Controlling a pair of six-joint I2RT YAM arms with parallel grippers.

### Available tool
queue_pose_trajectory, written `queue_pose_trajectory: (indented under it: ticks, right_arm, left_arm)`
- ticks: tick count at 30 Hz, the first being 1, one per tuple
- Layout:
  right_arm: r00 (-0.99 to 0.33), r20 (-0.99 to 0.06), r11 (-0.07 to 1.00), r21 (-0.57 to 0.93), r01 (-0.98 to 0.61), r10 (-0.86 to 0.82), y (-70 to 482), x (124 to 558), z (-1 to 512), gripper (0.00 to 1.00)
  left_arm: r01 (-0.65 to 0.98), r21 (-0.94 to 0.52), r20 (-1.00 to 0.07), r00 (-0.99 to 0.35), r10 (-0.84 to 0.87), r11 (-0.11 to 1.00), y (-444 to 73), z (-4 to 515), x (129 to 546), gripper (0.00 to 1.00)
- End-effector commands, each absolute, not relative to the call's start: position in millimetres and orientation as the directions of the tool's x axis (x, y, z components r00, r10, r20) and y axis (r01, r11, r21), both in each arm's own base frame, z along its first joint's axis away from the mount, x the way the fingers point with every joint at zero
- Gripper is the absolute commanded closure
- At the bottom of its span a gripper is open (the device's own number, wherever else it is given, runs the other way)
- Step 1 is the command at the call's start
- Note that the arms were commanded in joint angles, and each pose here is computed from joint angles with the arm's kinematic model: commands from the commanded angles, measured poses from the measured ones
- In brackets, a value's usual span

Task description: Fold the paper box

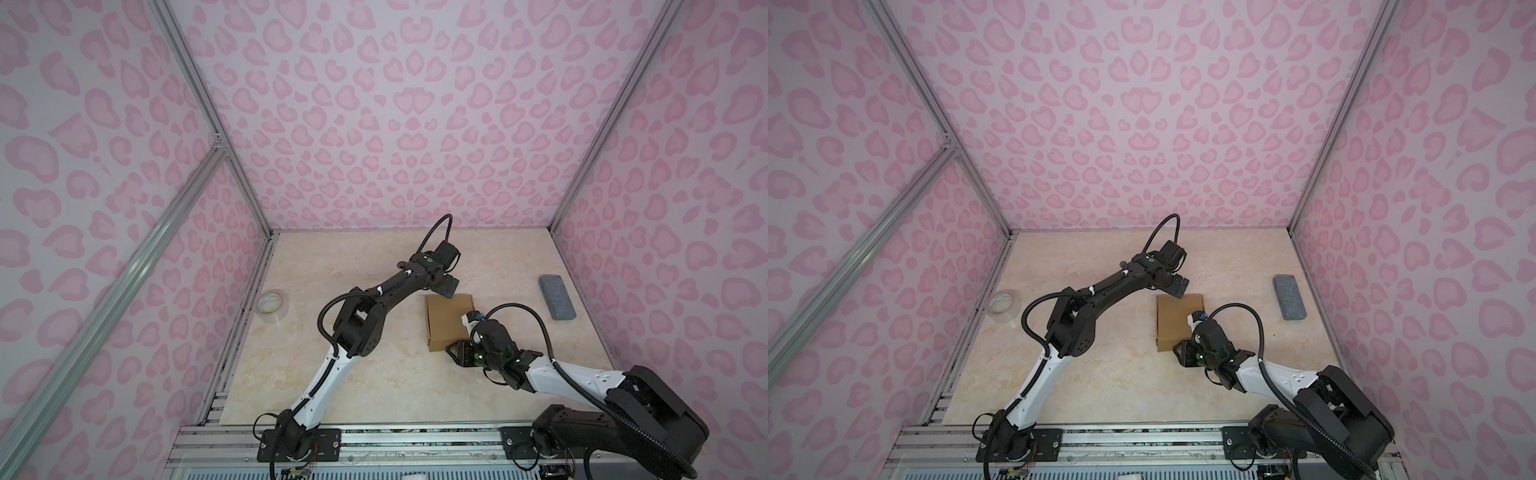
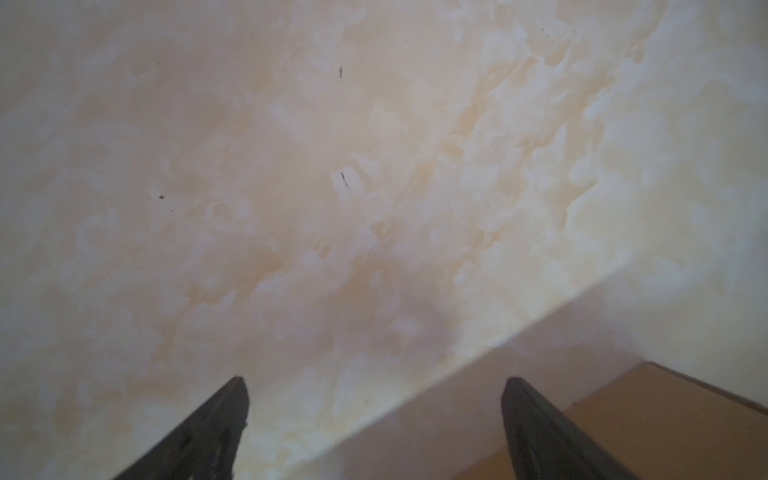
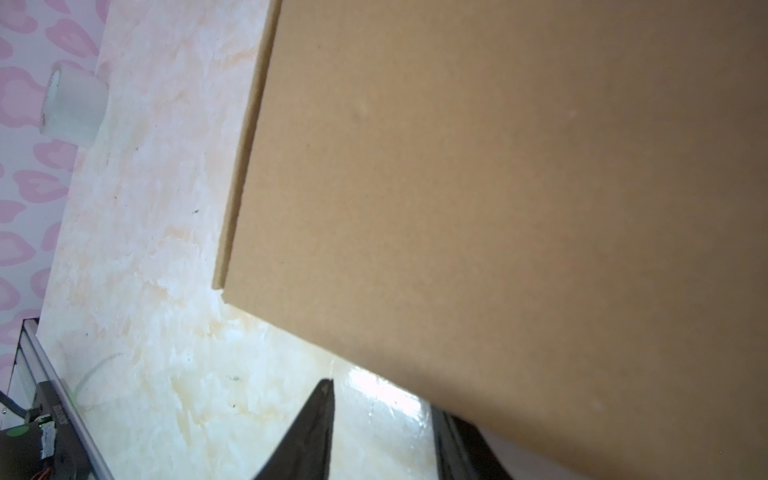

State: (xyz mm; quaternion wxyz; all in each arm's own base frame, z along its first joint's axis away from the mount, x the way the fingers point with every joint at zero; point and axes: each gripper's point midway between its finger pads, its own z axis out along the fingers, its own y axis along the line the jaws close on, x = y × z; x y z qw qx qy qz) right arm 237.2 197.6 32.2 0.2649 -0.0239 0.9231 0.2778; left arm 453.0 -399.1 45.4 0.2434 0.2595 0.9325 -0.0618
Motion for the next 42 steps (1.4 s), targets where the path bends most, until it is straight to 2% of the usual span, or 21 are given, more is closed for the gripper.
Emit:
queue_pose_trajectory:
  ticks: [1, 10, 20, 29, 34, 42]
  right_arm:
    - [-0.808, -0.578, 0.872, 0.45, -0.194, 0.118, 191, 255, 38, 0.58]
    - [-0.772, -0.617, 0.868, 0.457, -0.196, 0.151, 189, 261, 52, 0.58]
    - [-0.747, -0.612, 0.885, 0.46, -0.07, 0.259, 143, 225, 79, 0.58]
    - [-0.797, -0.515, 0.888, 0.457, 0.055, 0.315, 122, 196, 68, 0.6]
    - [-0.779, -0.49, 0.876, 0.458, 0.153, 0.392, 103, 184, 64, 0.62]
    - [-0.777, -0.467, 0.896, 0.346, 0.278, 0.421, 79, 183, 50, 0.62]
  left_arm:
    - [0.545, 0.008, -0.393, -0.769, 0.504, 0.838, -392, 26, 433, 0.02]
    - [0.547, 0.008, -0.386, -0.771, 0.507, 0.837, -390, 23, 430, 0.02]
    - [0.54, 0.024, -0.388, -0.77, 0.505, 0.841, -386, 25, 432, 0.02]
    - [0.539, 0.033, -0.388, -0.769, 0.508, 0.842, -385, 26, 432, 0.02]
    - [0.536, 0.031, -0.386, -0.772, 0.505, 0.843, -383, 27, 430, 0.02]
    - [0.506, -0.021, -0.398, -0.795, 0.458, 0.862, -379, 47, 418, 0.01]
